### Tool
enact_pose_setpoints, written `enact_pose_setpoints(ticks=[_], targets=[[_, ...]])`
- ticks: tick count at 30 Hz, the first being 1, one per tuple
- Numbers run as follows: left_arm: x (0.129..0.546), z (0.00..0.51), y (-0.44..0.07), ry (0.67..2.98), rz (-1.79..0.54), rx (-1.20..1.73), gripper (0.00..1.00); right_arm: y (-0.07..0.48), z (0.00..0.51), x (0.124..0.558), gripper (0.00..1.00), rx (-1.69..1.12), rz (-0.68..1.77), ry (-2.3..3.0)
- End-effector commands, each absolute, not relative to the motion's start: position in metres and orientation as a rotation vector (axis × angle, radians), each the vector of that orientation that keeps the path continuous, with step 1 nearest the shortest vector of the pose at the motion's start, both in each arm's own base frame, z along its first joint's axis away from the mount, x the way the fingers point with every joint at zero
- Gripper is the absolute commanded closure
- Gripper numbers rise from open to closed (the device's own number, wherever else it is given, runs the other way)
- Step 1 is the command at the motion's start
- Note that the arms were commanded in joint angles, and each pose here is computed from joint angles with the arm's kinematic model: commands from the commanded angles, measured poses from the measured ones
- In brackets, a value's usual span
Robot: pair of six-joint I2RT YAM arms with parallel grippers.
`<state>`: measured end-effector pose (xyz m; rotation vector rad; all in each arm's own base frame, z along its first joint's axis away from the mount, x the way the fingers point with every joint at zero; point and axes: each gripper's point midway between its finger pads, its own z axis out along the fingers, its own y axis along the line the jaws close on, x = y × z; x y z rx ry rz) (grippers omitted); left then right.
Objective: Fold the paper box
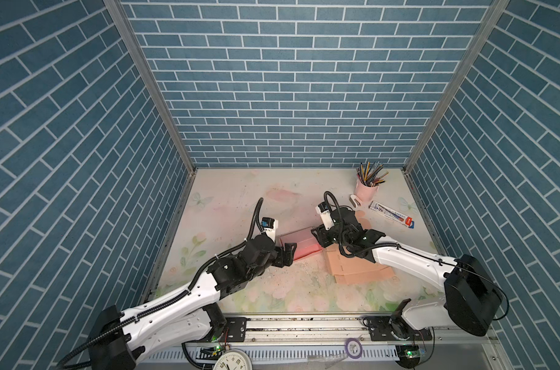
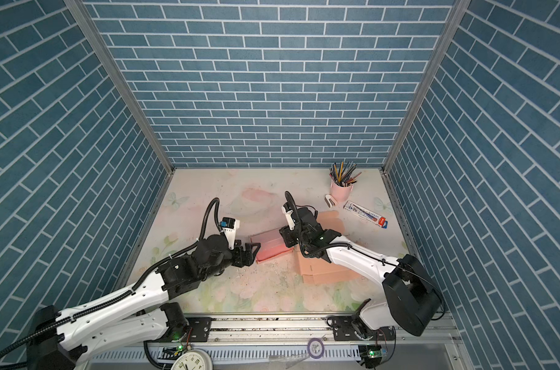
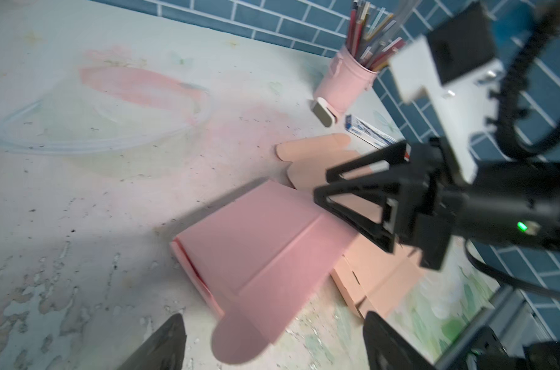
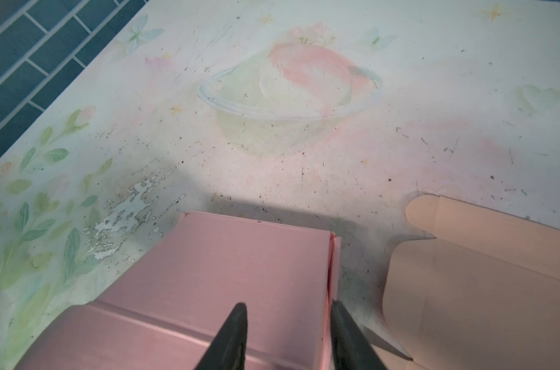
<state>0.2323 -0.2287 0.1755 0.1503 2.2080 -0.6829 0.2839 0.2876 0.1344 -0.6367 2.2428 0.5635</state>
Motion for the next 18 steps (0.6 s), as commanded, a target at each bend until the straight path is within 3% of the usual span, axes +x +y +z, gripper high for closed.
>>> enact_pose_setpoints(ticks=[1, 18], targets=[[0.248, 0.171, -0.233, 2.217, -0.7, 0.171, 0.16, 0.291, 0.132, 0.283, 0.57, -0.662, 0.576, 2.256], [0.264, 0.088, -0.228, 2.377, -0.58, 0.171, 0.29, 0.287, 0.084, 0.266, 0.59, -0.662, 0.6, 2.382]])
